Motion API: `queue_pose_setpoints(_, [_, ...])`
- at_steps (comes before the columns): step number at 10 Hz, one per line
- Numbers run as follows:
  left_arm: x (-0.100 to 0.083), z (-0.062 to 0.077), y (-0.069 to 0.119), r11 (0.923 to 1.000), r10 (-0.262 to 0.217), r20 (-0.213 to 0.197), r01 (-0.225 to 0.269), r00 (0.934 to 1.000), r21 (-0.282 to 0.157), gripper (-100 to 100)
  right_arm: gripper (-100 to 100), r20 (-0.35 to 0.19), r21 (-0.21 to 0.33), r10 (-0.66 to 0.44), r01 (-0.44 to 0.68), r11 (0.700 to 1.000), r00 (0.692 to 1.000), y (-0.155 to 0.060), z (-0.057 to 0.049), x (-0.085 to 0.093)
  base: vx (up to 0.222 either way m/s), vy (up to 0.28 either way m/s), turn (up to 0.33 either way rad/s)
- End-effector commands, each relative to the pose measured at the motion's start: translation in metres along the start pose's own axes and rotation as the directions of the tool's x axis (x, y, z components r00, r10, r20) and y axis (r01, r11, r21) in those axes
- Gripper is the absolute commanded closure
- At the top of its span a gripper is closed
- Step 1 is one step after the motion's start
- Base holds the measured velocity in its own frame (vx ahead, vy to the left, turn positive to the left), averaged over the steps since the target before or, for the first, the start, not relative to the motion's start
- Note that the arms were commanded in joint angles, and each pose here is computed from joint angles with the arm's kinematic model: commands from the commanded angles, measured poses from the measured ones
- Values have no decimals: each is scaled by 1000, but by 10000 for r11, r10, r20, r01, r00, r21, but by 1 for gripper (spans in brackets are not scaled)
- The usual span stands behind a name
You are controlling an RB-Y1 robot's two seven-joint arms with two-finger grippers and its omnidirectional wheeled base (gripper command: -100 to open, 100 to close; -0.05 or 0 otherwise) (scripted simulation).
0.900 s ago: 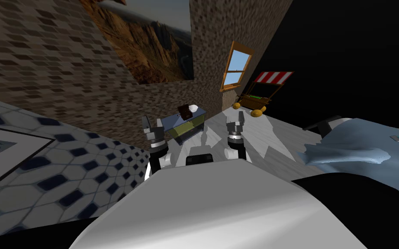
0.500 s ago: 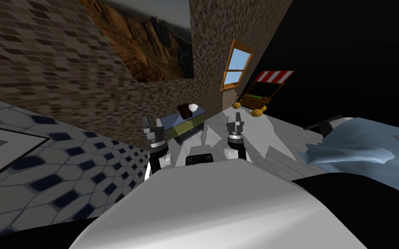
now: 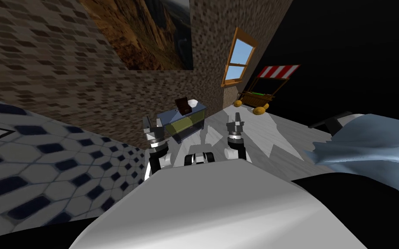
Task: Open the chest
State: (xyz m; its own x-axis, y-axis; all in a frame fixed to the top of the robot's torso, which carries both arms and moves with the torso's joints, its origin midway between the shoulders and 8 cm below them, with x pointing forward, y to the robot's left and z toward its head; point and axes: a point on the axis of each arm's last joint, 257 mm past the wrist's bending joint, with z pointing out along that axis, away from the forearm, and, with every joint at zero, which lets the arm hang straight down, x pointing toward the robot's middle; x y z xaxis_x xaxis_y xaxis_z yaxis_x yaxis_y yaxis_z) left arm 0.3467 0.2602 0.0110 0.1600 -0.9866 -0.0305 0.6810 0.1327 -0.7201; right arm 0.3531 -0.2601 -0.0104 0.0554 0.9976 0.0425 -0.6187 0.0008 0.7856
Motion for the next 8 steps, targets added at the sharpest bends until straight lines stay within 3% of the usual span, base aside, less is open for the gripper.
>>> queue_pose_setpoints(1, [2, -2, 4, 10000, 67, -265, -68, 9996, -51, -100, 0, 0, 0, 0, 0, 10000, 10000, 0, 0, 0, 22, -11, -4])
queue_pose_setpoints(5, [4, -11, 27, 9993, 192, -979, -222, 9950, -296, -100, 0, 2, 9, 0, 0, 10000, 10000, 0, 0, 0, 57, -34, -6])
queue_pose_setpoints(8, [-2, -21, 52, 9981, 179, -1241, -251, 9921, -566, -100, 0, 2, 9, 0, 0, 10000, 10000, 0, 0, 0, 101, -60, -10])
